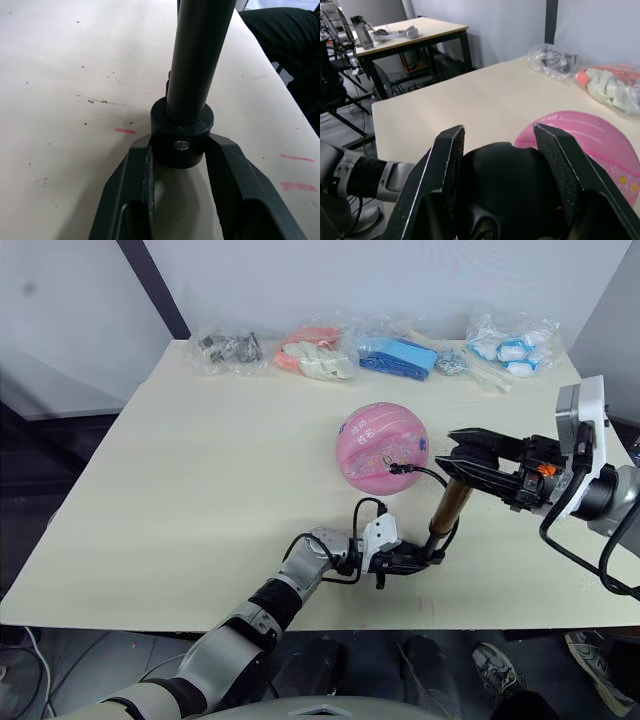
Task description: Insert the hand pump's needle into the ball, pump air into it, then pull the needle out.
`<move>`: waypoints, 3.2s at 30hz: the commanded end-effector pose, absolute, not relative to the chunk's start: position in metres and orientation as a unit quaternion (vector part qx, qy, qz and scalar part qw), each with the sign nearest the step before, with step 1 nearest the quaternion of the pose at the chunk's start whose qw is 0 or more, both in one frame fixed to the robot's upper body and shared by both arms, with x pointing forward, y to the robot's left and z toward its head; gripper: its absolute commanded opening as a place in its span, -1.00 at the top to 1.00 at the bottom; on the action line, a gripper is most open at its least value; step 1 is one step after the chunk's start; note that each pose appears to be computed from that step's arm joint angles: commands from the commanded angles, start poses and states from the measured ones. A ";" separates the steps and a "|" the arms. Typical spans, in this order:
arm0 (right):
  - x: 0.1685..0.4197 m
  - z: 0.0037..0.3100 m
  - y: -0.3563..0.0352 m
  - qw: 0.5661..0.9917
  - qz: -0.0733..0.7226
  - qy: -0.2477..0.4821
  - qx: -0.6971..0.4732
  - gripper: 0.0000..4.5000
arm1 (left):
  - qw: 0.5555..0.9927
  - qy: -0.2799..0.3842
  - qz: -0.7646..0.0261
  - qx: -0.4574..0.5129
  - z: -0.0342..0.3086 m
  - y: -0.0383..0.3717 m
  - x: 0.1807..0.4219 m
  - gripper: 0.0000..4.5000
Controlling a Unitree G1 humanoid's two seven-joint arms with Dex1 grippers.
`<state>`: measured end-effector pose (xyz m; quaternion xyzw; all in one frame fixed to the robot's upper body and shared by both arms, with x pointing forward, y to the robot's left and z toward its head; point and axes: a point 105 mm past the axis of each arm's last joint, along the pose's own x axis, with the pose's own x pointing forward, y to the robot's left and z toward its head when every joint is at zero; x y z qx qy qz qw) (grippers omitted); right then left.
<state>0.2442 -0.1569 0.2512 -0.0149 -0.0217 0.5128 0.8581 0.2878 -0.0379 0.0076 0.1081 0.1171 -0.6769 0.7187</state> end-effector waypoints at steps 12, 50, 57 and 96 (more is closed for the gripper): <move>0.238 0.210 -0.142 0.849 0.527 -0.004 -0.045 0.22 | 0.718 0.145 -0.671 0.114 -0.008 -0.029 0.285 0.54; 0.245 0.226 -0.150 0.854 0.508 -0.060 -0.094 0.22 | 0.717 0.142 -0.673 0.115 -0.010 -0.027 0.282 0.54; 0.246 0.260 -0.160 0.857 0.497 -0.085 -0.105 0.22 | 0.717 0.142 -0.673 0.115 -0.010 -0.027 0.282 0.54; 0.230 0.299 -0.151 0.837 0.542 -0.054 -0.061 0.22 | 0.722 0.119 -0.667 0.140 -0.012 -0.026 0.285 0.54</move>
